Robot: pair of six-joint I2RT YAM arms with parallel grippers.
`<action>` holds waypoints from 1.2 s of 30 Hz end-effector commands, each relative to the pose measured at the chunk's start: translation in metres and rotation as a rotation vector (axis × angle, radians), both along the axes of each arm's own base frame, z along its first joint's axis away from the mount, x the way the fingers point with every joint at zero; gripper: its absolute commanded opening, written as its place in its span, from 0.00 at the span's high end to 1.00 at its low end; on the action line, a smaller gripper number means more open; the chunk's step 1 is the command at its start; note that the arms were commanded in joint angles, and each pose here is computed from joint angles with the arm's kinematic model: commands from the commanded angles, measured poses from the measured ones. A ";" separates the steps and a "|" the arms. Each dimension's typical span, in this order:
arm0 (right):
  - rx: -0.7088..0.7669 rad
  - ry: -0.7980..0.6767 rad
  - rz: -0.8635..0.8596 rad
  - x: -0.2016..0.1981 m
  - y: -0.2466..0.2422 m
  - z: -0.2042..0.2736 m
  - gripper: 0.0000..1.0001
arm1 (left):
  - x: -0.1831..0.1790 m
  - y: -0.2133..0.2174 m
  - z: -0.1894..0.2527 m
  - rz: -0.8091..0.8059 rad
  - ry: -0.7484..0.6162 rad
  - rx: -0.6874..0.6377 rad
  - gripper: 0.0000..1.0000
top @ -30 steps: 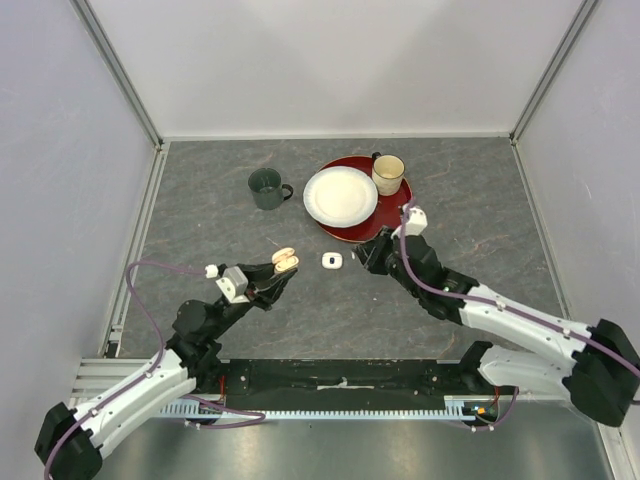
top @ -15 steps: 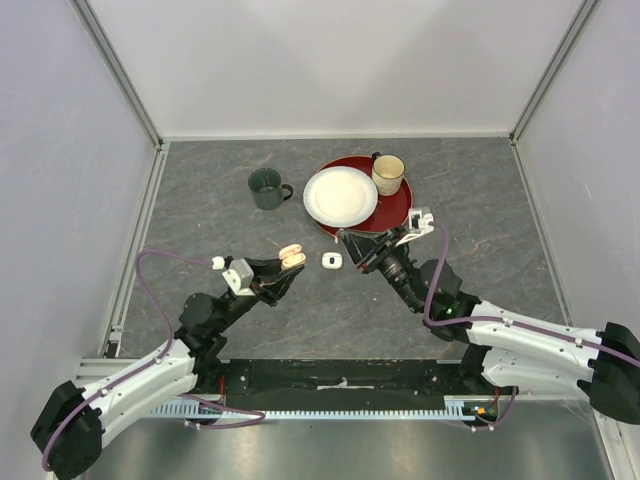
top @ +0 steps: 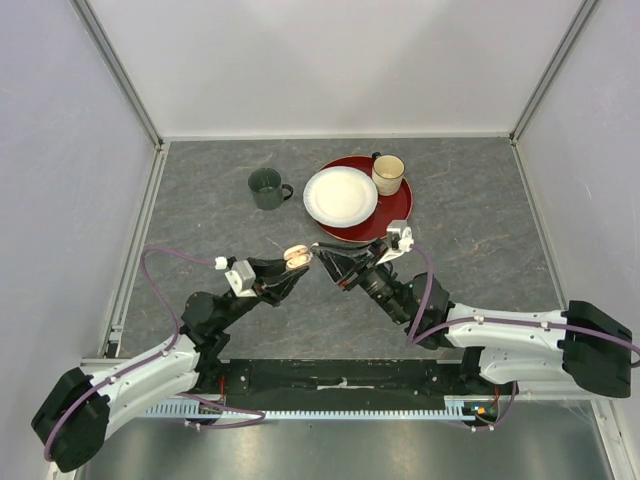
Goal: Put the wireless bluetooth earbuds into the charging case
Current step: Place the earbud in the charging case.
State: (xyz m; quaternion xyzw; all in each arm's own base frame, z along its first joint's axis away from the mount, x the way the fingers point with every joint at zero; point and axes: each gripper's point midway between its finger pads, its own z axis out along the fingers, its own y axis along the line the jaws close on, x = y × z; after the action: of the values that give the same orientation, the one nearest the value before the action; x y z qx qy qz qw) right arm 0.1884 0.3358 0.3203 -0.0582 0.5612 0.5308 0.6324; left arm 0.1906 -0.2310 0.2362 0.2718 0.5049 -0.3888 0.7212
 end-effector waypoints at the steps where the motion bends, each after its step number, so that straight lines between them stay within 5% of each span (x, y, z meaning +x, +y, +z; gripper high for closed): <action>1: 0.073 -0.079 0.044 -0.013 0.008 0.024 1.00 | -0.011 0.000 0.034 -0.039 -0.125 -0.069 0.98; 36: 0.027 -0.038 0.013 -0.013 0.039 -0.007 1.00 | -0.021 -0.001 0.051 -0.079 -0.181 -0.090 0.98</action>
State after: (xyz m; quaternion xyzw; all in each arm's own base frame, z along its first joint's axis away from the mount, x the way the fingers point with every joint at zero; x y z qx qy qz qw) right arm 0.1746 0.3771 0.2992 -0.0808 0.5623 0.5322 0.6278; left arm 0.1762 -0.2354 0.2540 0.2937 0.4587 -0.4103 0.7314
